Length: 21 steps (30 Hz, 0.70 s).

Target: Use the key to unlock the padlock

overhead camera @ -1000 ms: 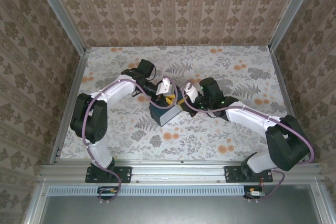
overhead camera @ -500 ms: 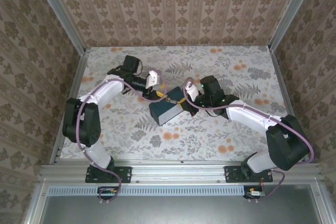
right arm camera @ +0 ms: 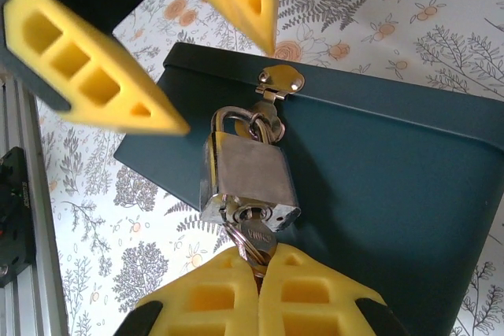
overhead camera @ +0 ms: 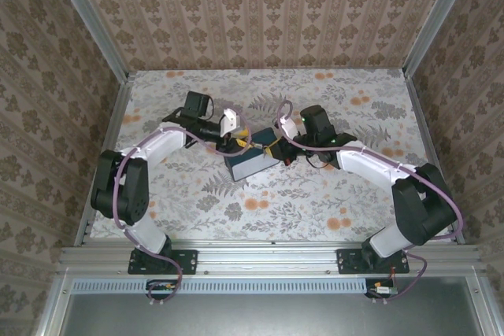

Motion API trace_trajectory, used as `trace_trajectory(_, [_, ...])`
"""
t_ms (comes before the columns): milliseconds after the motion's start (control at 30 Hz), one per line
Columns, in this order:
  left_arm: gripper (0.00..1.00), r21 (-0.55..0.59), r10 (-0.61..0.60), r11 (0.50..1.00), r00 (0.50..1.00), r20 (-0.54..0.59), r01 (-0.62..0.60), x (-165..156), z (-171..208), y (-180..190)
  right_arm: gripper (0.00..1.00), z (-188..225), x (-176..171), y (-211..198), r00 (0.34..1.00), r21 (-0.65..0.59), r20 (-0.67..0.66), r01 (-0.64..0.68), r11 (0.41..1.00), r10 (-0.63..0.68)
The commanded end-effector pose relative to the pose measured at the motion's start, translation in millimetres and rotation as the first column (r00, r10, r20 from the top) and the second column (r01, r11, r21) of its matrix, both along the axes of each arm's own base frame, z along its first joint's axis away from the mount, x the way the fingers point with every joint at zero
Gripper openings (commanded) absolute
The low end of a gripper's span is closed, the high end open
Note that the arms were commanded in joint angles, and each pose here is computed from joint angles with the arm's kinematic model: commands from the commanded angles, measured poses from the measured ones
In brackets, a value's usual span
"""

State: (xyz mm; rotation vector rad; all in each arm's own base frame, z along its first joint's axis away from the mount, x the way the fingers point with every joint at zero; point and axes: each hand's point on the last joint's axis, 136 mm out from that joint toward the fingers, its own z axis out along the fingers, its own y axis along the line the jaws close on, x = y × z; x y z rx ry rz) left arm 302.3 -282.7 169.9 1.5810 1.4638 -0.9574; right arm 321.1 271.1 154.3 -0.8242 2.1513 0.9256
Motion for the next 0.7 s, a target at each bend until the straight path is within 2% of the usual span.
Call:
trace_trajectory(0, [0.46,0.015,-0.021,1.0,1.0,0.011,0.021,-2.6,-0.4,-9.2,0.0,11.4,-0.7,0.4,1.0,0.04,-0.024,-0.006,0.999,0.007])
trace_trajectory(200, [0.45,0.04,-0.075,0.996,0.997,0.022,0.074,-3.4,-7.3,-19.8,0.0,16.4,0.3,3.6,0.997,0.09,-0.08,-0.004,0.996,0.012])
trace_trajectory(267, [0.41,0.031,-0.123,0.992,0.992,0.029,0.122,-14.9,-5.1,-31.3,0.0,15.3,1.8,5.0,0.993,0.105,-0.114,0.005,0.995,0.007])
trace_trajectory(433, [0.31,0.033,-0.148,0.989,0.988,0.032,0.147,-19.1,-5.5,-35.2,0.0,15.3,9.2,3.6,0.98,0.147,-0.197,0.046,0.988,-0.016])
trace_trajectory(667, [0.13,0.016,-0.162,0.987,0.985,0.054,0.161,-23.2,-6.7,-36.4,0.0,15.7,16.2,1.1,0.948,0.195,-0.314,0.115,0.974,-0.049])
